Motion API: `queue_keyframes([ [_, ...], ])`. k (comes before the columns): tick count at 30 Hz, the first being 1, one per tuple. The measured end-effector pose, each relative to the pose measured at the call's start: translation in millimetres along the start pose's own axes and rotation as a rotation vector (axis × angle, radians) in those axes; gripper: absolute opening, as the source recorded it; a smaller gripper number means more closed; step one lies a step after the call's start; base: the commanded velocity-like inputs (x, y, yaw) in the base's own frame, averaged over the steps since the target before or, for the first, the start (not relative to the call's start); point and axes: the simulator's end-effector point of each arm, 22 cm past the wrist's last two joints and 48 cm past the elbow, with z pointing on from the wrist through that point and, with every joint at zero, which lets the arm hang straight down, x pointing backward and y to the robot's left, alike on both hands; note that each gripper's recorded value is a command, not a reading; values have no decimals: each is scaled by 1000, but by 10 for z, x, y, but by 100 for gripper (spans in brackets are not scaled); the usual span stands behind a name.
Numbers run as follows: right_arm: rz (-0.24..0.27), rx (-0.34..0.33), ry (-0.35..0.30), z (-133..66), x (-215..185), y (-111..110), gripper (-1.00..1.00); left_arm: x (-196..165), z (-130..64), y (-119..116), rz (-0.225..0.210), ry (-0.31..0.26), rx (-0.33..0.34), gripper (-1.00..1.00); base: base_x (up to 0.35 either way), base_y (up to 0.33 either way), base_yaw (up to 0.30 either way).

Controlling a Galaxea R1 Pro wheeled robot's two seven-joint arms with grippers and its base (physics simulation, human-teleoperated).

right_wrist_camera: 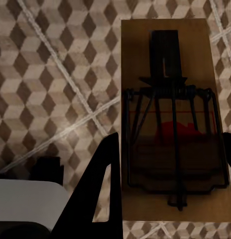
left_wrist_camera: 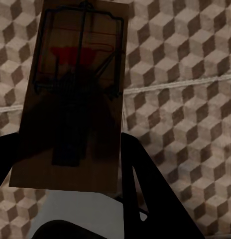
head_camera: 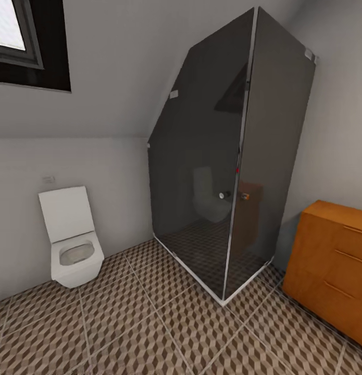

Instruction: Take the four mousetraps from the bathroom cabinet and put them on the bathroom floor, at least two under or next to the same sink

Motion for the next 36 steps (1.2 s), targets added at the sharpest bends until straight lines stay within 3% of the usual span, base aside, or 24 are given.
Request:
queue_keyframes([
  [36, -22, -10, -6, -9, -28, 99, -100, 0, 0, 0, 0, 0, 0, -100, 0, 0, 300],
])
